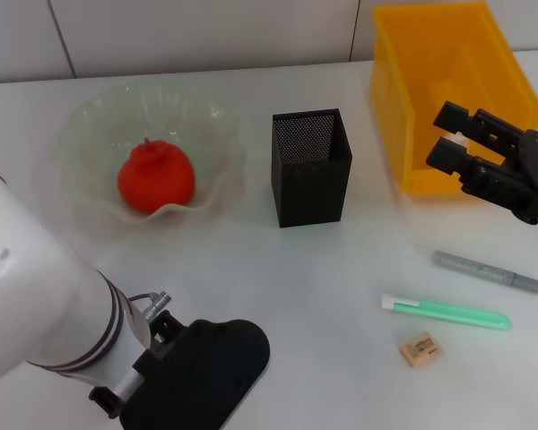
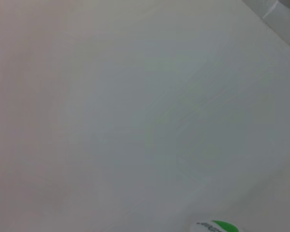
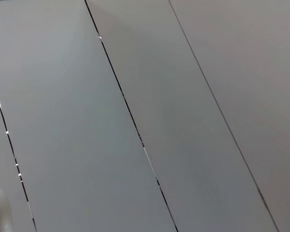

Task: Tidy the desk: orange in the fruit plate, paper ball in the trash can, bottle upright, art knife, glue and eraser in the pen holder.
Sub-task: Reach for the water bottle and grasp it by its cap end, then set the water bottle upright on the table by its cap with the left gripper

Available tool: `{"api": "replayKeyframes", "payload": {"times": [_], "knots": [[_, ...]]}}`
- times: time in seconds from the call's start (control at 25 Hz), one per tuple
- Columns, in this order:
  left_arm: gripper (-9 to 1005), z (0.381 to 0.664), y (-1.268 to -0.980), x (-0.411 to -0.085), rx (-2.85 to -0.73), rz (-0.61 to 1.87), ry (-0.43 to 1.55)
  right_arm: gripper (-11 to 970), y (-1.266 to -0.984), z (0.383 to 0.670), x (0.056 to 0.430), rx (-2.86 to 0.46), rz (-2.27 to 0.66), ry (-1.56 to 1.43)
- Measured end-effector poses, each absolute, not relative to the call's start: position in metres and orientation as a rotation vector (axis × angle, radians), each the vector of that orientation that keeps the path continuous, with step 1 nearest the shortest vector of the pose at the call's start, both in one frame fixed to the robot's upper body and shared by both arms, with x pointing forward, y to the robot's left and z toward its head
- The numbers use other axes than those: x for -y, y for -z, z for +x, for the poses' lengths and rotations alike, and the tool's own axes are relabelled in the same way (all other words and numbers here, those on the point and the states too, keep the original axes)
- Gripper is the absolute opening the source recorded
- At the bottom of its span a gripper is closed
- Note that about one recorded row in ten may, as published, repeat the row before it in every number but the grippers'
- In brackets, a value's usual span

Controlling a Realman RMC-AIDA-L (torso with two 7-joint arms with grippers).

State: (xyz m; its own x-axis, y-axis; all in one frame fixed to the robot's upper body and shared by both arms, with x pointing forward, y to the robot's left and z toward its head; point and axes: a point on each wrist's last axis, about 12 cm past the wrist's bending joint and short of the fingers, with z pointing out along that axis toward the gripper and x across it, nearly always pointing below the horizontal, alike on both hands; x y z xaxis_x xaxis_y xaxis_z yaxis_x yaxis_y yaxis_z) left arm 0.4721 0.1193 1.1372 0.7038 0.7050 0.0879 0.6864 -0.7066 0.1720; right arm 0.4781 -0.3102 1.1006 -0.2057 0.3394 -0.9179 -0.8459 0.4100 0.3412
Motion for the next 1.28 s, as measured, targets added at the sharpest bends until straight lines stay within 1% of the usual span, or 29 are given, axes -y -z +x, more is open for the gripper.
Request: {"api": "replayKeyframes", "payload": {"times": [0.24, 0.48, 1.12, 1.28], "knots": [[499, 0.471, -1.138, -0.119, -1.14, 2.784, -0.224, 776, -1.101, 0.479, 0.31, -1.38, -0.498, -1.161], [440, 0.47, -1.137, -0.118, -1.134, 2.789, -0.223, 776, -1.101, 0.48, 0.309, -1.381, -0.498, -1.162], [444, 0.47, -1.145, -0.113, -1.136, 2.73, -0.227, 776, -1.102, 0.48, 0.309, -1.379, -0.5, -1.164], [445, 0.471, -1.148, -0.113, -1.164, 2.698, -0.213, 775, -1.102, 0.48, 0.309, -1.377, -0.501, -1.166]]}}
